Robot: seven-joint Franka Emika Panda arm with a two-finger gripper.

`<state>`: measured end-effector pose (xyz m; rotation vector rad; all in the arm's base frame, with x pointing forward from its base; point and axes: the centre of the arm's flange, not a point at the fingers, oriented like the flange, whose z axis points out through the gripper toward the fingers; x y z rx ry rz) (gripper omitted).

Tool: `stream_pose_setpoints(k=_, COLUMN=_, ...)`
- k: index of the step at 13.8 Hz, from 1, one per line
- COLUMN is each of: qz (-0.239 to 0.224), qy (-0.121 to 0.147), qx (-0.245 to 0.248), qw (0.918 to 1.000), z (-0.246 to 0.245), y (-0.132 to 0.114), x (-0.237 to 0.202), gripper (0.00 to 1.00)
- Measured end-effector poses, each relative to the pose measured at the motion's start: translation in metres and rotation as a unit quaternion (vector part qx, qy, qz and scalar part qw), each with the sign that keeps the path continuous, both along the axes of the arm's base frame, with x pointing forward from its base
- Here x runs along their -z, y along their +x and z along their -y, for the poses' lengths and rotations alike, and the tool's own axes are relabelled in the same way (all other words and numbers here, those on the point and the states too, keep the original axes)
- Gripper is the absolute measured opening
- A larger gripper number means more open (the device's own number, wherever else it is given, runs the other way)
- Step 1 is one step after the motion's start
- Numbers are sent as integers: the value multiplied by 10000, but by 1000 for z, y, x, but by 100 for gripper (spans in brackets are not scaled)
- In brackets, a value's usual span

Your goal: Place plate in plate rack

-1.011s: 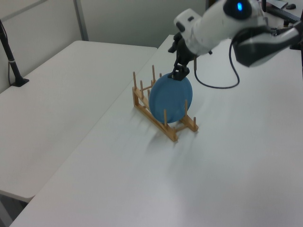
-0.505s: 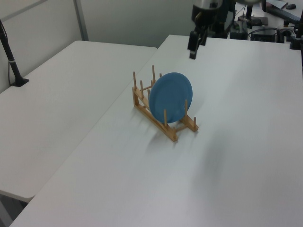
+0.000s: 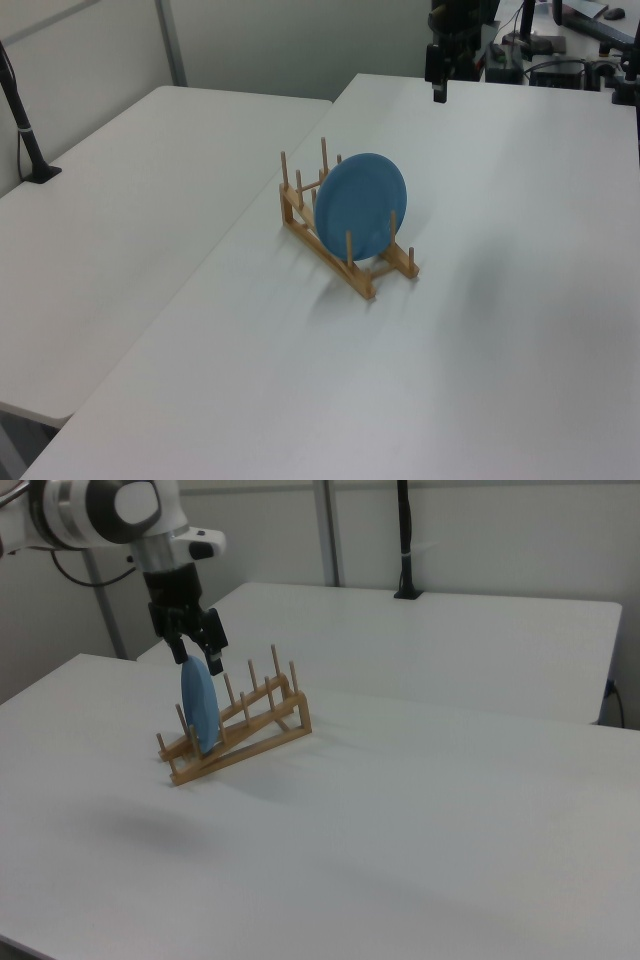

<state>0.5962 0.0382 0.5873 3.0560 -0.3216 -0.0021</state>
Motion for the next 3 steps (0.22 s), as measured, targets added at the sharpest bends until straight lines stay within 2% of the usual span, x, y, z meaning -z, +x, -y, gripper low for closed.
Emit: stream_pose_setpoints(k=3, qz=-7, qy=140, qx=42, qw=9999, z=22, y=-1, x=-4, gripper=100)
